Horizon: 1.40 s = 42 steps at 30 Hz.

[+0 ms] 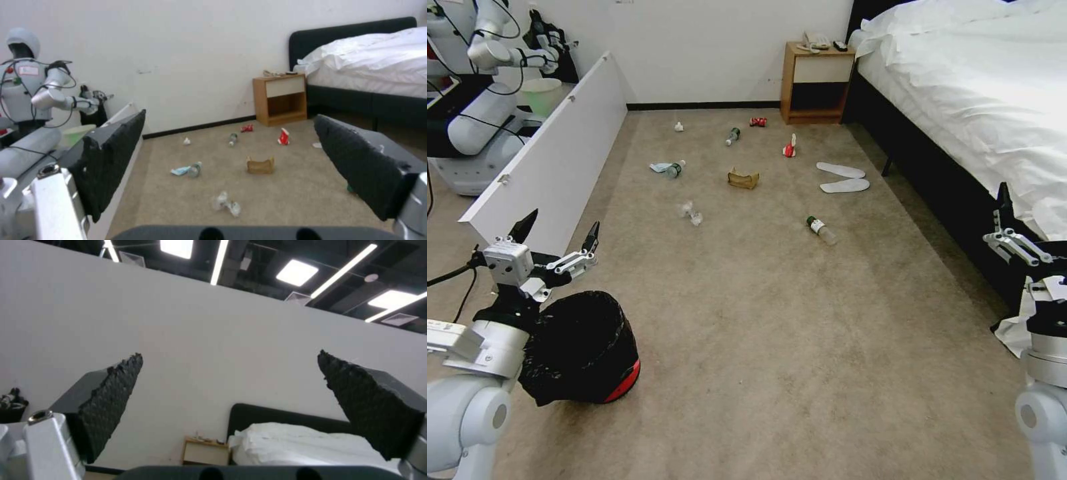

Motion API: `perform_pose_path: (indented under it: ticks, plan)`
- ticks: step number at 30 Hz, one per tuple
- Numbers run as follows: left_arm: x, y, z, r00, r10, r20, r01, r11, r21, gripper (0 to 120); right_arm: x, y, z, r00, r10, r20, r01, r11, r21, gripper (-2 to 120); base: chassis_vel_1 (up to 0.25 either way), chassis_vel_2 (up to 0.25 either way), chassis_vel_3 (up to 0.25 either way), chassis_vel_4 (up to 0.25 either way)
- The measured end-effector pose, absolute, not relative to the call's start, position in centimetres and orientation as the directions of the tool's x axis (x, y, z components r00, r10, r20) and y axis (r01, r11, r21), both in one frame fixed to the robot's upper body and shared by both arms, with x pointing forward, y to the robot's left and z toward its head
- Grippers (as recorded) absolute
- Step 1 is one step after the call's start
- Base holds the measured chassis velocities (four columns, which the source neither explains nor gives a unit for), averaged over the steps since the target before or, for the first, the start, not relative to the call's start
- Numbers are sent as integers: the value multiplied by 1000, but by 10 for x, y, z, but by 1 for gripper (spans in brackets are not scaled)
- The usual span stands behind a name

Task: Pick up the trash bin, then pick up the garbage from the floor and place it into the trash bin.

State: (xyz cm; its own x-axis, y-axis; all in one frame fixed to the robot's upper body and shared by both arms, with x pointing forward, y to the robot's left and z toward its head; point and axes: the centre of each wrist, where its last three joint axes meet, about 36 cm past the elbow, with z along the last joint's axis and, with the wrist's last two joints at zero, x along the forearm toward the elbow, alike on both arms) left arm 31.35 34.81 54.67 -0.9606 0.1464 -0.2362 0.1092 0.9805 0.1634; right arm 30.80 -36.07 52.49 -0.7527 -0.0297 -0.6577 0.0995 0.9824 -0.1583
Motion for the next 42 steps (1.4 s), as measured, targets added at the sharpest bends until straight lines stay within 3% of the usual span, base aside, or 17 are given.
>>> perform_pose_path:
  ticks: [12, 19, 21, 24, 42]
  plan:
    - [313, 348, 548, -968, 118, -221, 83, 984, 160, 100, 308, -361, 525, -751, -28, -660, 102, 982, -158, 100, 0, 0, 0, 0]
    - [313, 347, 553, -996, -44, -80, -52, 993, 106, 100, 308, -361, 524, -751, -27, -659, 103, 982, -158, 100, 0, 0, 0, 0]
    - [313, 347, 553, -986, -153, 62, -147, 985, 91, 100, 308, -361, 523, -752, -26, -658, 104, 982, -157, 100, 0, 0, 0, 0]
    - [312, 348, 552, -971, -189, 143, -177, 980, 96, 100, 309, -362, 522, -754, -24, -657, 105, 982, -157, 100, 0, 0, 0, 0]
    - [324, 371, 527, -903, -258, 344, -226, 965, 133, 100, 312, -361, 516, -761, -21, -649, 108, 981, -159, 100, 0, 0, 0, 0]
